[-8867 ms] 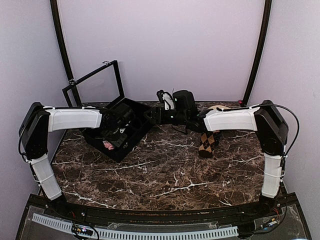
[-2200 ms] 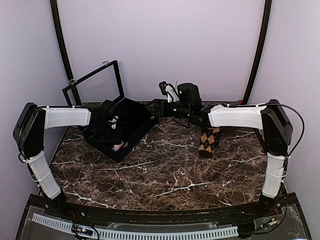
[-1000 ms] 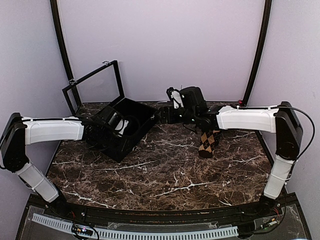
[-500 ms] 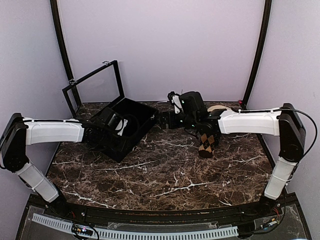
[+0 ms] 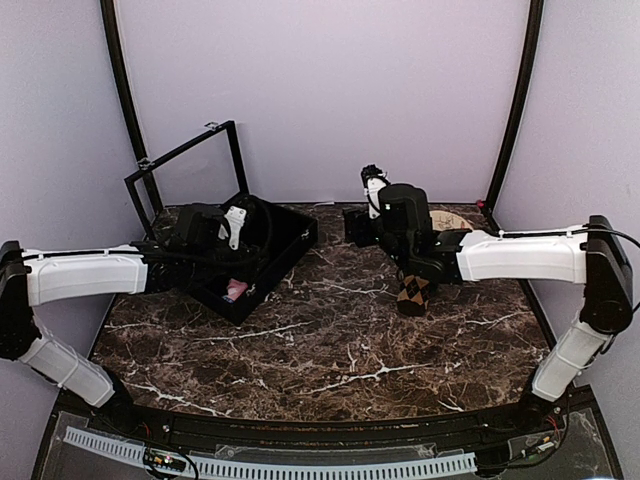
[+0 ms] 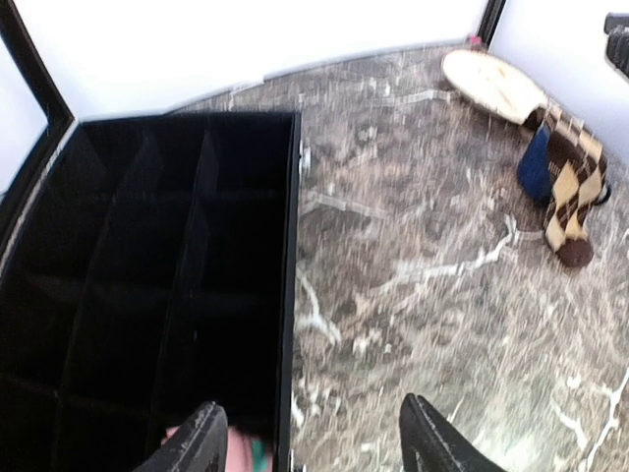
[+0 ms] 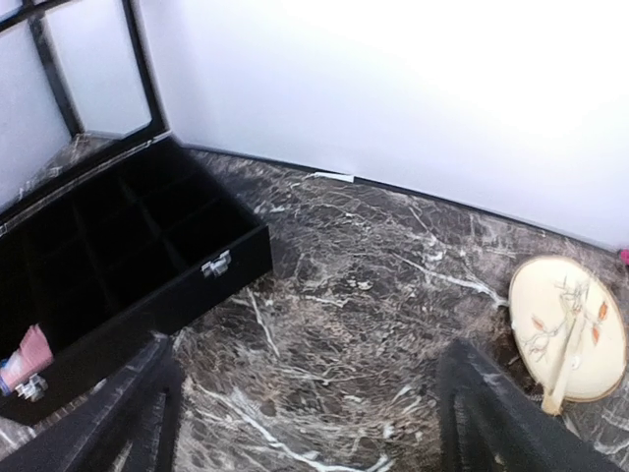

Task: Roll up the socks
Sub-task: Move the storage box to the center of the board.

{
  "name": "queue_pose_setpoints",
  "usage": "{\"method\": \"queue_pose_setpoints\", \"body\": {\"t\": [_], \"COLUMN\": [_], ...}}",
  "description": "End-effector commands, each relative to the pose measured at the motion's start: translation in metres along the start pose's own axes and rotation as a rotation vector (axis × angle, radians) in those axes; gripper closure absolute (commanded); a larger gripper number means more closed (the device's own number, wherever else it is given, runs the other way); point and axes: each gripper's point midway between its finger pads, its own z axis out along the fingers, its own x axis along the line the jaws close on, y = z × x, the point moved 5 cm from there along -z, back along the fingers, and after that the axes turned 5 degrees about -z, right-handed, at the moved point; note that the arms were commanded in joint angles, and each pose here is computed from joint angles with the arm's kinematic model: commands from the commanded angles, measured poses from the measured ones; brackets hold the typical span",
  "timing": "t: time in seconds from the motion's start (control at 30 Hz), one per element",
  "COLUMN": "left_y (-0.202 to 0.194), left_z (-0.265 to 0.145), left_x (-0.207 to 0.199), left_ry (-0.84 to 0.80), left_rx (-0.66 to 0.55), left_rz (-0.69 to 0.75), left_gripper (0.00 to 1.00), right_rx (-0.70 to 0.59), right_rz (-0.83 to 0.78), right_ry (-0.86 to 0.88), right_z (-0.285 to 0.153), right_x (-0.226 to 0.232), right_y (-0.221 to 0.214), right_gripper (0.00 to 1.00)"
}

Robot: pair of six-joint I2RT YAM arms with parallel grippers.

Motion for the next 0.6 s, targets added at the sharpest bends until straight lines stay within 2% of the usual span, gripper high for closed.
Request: {"method": "queue_pose_setpoints", "body": {"t": [0.0, 0.1, 0.17, 0.33, 0.47, 0.57], "left_y": [0.019, 0.023, 0.025, 0.013, 0.002, -0.003], "left_z": [0.003, 0.004, 0.001, 0.003, 0.007, 0.010], "left_x": [-0.003, -0.004, -0.007, -0.001, -0.008, -0.021], "left_ry": [-0.014, -0.027, -0.057, -0.016, -0.030, -0.048], "left_rx": [-0.121, -0.113, -0.125, -0.100, -0.068, -0.069], "left_rz": [-0.027, -0.064, -0.052, -0.031, 0.019, 0.063], "left_gripper": [0.38, 0.43, 0.46, 0.34, 0.22, 0.20], "right_rx": [-0.099, -0.081, -0.020, 0.158, 0.237, 0.321], "right_rz": [0.015, 0.040, 0.053, 0.131, 0.217, 0.235], "right_ry": [-0.097, -0.096, -0.118, -0.186, -0.246, -0.291], "right_z": [-0.007, -0.008, -0.007, -0.012, -0.035, -0.047], "right_x": [-0.017, -0.019, -0.022, -0.031, -0.048, -0.057], "right_y": [0.018, 0.008, -0.001, -0.029, -0.053, -0.079], "right_gripper": [0.23, 0.24, 0.23, 0.19, 0.18, 0.18]}}
